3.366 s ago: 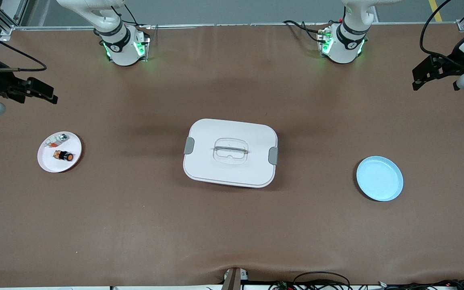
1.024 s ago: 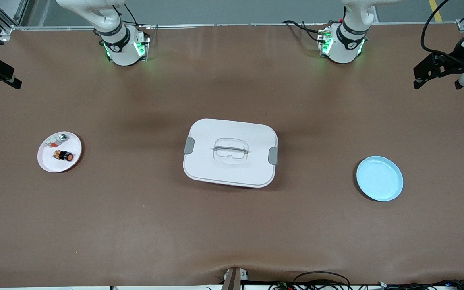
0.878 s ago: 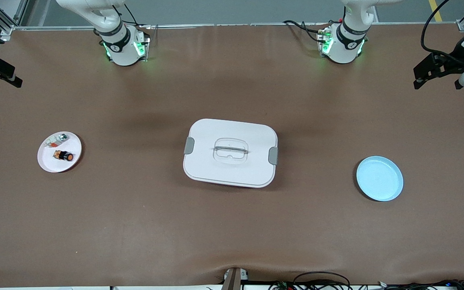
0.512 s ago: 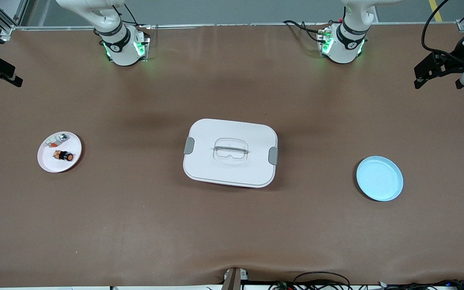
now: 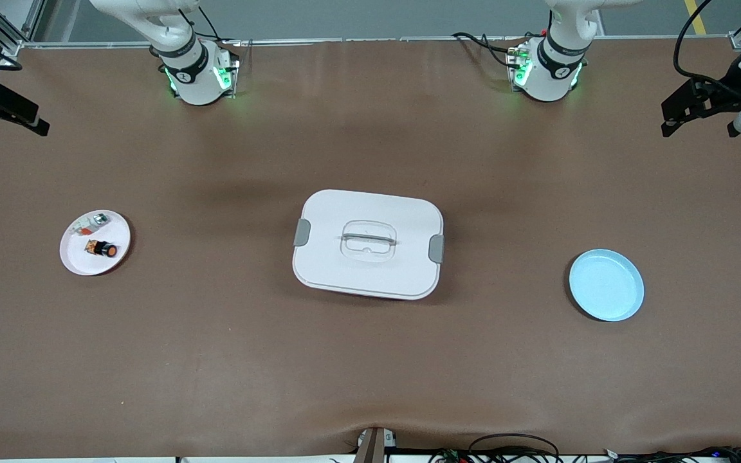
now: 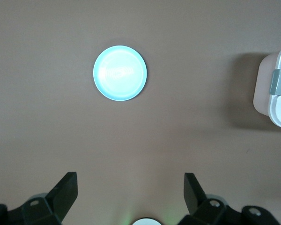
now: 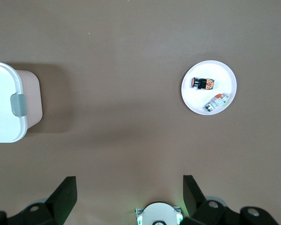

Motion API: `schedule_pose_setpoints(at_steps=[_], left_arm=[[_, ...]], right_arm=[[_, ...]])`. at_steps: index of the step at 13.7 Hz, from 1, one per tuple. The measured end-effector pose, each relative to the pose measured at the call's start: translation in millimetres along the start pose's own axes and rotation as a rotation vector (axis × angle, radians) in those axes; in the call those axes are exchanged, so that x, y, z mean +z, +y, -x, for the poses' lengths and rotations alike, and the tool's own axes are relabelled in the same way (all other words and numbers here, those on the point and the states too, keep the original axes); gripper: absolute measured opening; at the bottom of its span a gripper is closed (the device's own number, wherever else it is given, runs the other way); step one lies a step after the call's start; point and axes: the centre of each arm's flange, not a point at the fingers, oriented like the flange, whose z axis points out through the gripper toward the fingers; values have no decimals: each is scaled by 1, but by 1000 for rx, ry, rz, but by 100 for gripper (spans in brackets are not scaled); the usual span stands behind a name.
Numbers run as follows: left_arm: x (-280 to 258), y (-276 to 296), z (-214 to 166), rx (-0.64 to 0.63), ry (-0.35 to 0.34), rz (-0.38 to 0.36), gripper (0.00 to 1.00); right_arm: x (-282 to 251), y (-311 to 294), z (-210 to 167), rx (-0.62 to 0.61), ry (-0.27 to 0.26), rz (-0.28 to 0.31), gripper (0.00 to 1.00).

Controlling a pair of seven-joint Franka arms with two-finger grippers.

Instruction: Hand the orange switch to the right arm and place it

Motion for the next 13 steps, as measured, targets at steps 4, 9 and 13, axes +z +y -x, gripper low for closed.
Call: schedule_pose_setpoints(at_steps=[4, 9, 13], left_arm=[[-4, 4, 2, 6, -6, 28, 100], [-6, 4, 3, 6, -4, 30, 100], [-9, 4, 3, 5, 2, 31, 100]], right_arm=[[4, 3, 0, 10, -13, 1, 100], [10, 2, -1, 8, -31, 3, 100], [11, 1, 0, 6, -33, 3, 100]])
